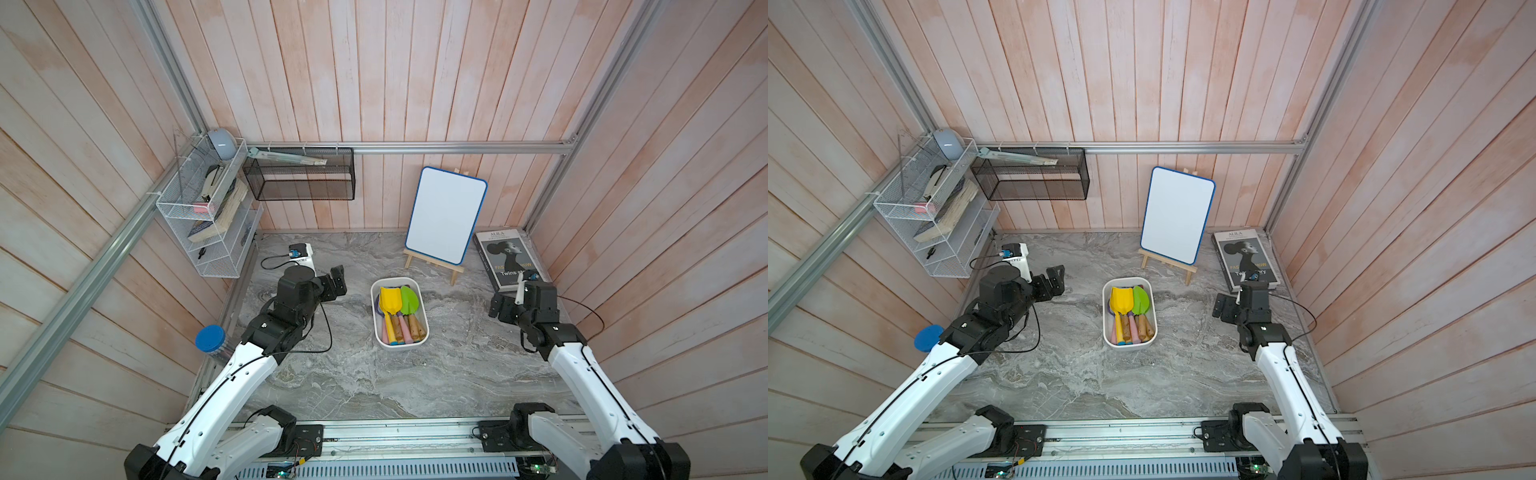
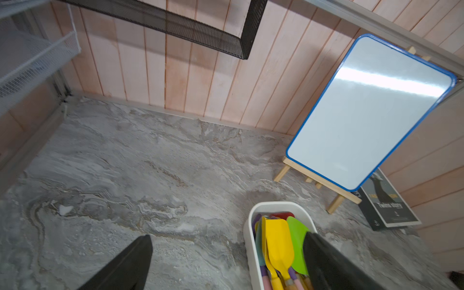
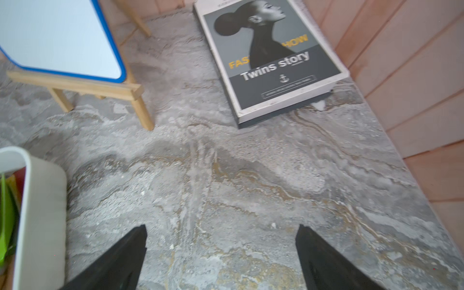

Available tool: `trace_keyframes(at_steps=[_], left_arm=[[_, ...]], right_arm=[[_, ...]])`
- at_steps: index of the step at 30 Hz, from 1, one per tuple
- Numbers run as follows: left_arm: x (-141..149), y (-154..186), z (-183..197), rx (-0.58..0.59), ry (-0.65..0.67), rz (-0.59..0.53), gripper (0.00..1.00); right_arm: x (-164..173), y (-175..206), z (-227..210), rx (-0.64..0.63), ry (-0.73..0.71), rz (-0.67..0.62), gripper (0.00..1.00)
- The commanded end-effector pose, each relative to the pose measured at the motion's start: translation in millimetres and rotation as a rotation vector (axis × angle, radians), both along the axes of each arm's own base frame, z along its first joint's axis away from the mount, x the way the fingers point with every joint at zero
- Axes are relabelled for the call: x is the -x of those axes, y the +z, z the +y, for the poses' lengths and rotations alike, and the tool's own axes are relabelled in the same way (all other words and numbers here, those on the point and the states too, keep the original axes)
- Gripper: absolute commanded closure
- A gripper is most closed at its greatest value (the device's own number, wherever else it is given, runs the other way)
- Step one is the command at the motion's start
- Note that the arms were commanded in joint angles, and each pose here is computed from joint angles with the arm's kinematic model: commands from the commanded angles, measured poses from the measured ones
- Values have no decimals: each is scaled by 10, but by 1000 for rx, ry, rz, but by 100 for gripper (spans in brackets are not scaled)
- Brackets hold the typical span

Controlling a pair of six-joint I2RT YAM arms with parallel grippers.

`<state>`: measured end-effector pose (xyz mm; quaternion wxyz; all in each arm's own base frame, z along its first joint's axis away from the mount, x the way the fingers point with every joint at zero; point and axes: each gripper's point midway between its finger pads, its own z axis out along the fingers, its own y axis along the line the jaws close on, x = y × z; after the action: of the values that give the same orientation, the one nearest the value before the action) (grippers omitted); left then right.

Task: Put the shovel into the storage box
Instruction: Reset both arms

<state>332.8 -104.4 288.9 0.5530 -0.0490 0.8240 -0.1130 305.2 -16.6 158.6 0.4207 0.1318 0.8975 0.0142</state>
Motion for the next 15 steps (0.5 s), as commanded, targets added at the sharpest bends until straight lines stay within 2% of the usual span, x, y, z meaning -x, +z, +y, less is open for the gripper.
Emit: trace_keyframes(at_steps=[1,5,8,11,15], left_arm=[[-23,100,259,-140,80,-112,0],[0,-42,529,-289,173,-233,0],[64,-143,673,-356,240,-345,1],[105,-265,916,-381,328,-390,1],[39,-751,1278,-314,392,-353,1]], right_arm=[[-73,95,-126,-54,-29,-103,2],[-96,-27,-352,-30,-145,-106,2],[-170,-67,-381,-18,-149,-122,2],[-257,-23,-358,-5,-119,-186,2],[-285,40,-293,34,-51,-300,2]])
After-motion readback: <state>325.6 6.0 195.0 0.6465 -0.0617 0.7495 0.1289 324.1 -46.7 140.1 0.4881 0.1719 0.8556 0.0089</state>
